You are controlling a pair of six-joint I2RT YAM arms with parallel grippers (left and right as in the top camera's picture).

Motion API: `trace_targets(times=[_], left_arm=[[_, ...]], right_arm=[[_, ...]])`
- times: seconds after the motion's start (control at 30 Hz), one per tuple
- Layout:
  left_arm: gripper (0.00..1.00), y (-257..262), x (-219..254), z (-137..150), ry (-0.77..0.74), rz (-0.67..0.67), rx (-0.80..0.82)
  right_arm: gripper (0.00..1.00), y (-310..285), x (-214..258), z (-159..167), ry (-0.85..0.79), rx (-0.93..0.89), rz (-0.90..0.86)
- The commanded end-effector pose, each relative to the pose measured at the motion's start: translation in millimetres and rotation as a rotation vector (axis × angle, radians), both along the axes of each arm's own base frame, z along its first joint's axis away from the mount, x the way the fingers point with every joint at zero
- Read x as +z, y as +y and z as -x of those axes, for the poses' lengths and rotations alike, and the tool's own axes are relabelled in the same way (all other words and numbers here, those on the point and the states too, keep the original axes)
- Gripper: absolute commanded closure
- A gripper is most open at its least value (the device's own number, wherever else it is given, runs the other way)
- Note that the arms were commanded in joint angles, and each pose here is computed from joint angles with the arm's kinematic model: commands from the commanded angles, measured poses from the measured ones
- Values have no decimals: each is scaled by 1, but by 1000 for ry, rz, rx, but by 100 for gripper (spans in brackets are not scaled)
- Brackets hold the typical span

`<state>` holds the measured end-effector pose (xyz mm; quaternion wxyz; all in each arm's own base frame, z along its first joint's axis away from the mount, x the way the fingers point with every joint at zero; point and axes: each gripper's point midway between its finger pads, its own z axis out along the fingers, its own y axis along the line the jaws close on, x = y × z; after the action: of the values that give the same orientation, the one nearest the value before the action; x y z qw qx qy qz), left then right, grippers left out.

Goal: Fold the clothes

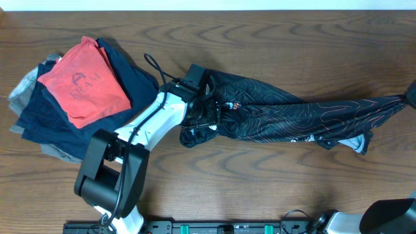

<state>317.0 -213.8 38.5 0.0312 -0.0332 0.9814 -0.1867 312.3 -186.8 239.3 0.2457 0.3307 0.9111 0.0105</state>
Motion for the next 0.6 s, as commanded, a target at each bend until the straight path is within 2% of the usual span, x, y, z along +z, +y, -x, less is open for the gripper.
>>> trace_targets(times=[0.0, 0.17, 0.3, 0.4, 0.57], left_arm=[[26, 3, -11, 0, 1, -27, 7], [28, -8, -15, -4, -24, -14, -12], [37, -13, -12, -10, -54, 1, -17], [38, -13, -12, -10, -53, 1, -16], [51, -16, -13, -7, -50, 0, -27]], right_arm=[[99, -1, 5, -2, -9, -6, 9], [99, -1, 5, -2, -9, -6, 9], [99, -1, 5, -2, -9, -6, 9], [99, -1, 4, -2, -8, -6, 8], [99, -1, 5, -2, -9, -6, 8]])
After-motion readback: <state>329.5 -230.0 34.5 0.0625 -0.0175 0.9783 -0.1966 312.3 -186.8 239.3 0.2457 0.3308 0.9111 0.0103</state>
